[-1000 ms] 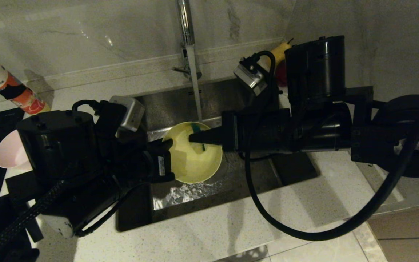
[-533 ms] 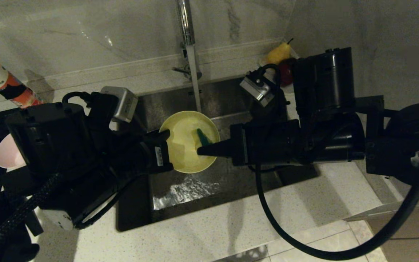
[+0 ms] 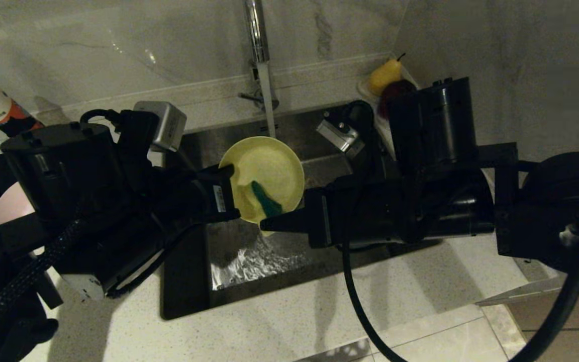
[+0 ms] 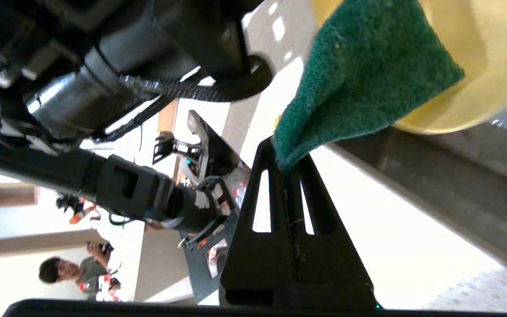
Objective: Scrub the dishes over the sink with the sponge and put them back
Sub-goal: Wipe the bowl
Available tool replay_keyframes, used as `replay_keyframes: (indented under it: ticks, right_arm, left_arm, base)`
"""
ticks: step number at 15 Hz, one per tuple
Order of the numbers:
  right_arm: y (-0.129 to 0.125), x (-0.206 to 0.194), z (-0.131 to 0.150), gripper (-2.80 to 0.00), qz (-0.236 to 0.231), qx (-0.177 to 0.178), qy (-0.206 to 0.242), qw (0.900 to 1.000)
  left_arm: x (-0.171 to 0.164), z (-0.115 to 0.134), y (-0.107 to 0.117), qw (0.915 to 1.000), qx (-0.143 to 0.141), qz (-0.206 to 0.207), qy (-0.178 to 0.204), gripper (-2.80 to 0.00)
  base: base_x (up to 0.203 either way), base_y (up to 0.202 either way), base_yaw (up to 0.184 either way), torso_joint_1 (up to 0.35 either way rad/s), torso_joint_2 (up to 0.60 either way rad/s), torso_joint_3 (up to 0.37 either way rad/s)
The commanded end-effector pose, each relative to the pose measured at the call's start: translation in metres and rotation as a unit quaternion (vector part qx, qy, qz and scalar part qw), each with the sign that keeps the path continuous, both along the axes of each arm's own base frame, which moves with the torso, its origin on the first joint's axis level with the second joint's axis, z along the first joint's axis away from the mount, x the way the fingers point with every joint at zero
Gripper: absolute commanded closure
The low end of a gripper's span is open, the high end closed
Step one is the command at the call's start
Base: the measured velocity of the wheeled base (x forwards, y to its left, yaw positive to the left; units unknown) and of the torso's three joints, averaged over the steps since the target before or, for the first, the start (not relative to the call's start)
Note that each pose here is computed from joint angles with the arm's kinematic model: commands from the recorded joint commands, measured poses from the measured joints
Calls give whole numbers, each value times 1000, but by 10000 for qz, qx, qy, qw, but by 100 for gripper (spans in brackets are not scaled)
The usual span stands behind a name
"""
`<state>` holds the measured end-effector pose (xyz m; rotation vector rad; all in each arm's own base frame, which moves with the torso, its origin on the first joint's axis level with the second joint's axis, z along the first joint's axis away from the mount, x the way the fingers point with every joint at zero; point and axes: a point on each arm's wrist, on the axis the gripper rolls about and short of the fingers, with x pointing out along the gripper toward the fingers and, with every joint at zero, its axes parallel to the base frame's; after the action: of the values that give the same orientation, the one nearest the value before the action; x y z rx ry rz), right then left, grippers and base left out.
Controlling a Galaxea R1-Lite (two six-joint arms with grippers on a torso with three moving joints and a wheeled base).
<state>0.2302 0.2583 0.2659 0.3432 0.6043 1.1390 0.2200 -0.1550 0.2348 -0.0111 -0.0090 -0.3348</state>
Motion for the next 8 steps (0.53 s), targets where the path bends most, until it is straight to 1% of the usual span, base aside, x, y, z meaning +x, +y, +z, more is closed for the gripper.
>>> replay_keyframes:
  ticks: [1,4,8]
  right_arm:
    - [8,2,-5,0,63,-19,39,10000]
    - [14,8,1,0,59,77,-42,9999]
    - [9,14,16,0,-39,262,-213,9994]
  left_arm:
    - [1,-2,-1,10000,-17,-1,14,0]
    - [0,-4,-1,10000,-6,-6,42,0]
    - [-4,-9,3,9999,50,-14,118,0]
  base:
    - [0,0,0,0,0,0]
    - [0,0,0,0,0,0]
    - [0,0,0,0,0,0]
